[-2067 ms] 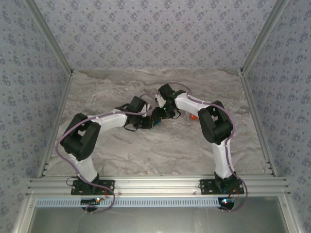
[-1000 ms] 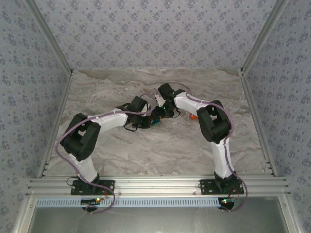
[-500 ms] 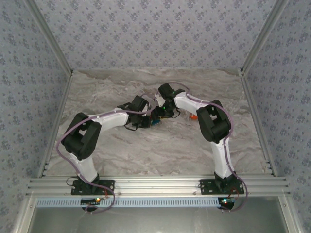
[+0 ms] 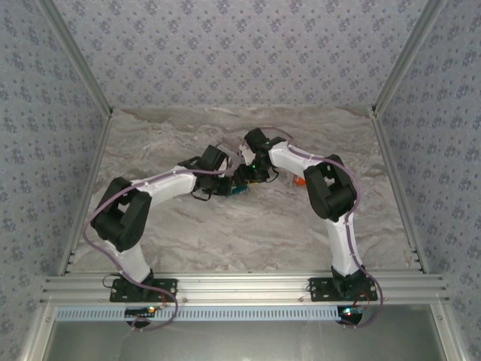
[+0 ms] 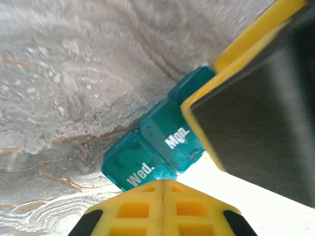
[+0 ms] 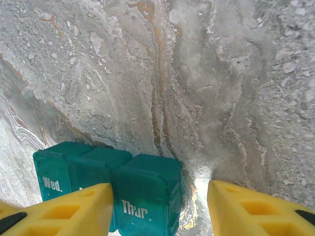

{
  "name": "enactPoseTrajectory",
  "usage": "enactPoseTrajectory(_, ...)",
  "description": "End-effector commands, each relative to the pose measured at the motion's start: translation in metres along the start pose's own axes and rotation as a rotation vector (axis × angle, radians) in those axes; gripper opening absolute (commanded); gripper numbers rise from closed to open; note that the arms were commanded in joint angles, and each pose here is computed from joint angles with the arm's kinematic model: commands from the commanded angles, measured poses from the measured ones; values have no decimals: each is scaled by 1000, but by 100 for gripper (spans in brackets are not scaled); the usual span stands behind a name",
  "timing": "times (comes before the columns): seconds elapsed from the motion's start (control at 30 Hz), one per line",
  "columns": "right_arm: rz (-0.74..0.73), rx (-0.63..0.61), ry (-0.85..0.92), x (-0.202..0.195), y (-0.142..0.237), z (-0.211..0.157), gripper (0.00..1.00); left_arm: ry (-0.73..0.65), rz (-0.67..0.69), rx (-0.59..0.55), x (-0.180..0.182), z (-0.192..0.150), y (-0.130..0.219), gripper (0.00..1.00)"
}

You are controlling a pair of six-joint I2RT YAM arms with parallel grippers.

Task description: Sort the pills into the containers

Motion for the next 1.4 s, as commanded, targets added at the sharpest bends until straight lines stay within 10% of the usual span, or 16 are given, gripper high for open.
enactPoseTrajectory(0.0, -22, 33, -28, -5, 4, 0, 55, -41, -38, -135, -17, 28, 41, 5)
enactPoseTrajectory(0.47, -20, -197, -3, 14, 115, 54, 62, -26, 9, -515, -1, 66, 146, 34)
enactPoseTrajectory(0.57, -28, -269, -10, 13, 148, 57, 67, -4, 34, -567, 12, 68, 164, 52)
enactPoseTrajectory(0.67, -47, -367, -21, 10, 186, 55, 76, 9, 77, -622, 24, 69, 184, 98)
enactPoseTrajectory(0.8, -105, -516, -75, -4, 237, 42, 99, 19, 152, -704, 41, 69, 209, 98)
enactPoseTrajectory(1.1, -429, -791, -304, -67, 326, -25, 100, -56, 318, -962, 70, 63, 246, 98)
enactPoseTrajectory(1.37, -744, -862, -533, -140, 332, -103, 99, -34, 422, -1039, 109, 34, 247, 98)
Point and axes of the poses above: each hand's point on the last joint's axis, 136 mm out from that joint toward the fingers, its own y axis back along the fingers, its own x axis along the line the jaws close on, z = x × y, the point moved 5 cm from there along y, back along the fingers, and after that the axes turned 9 degrees about y, right-handed, at the moved point
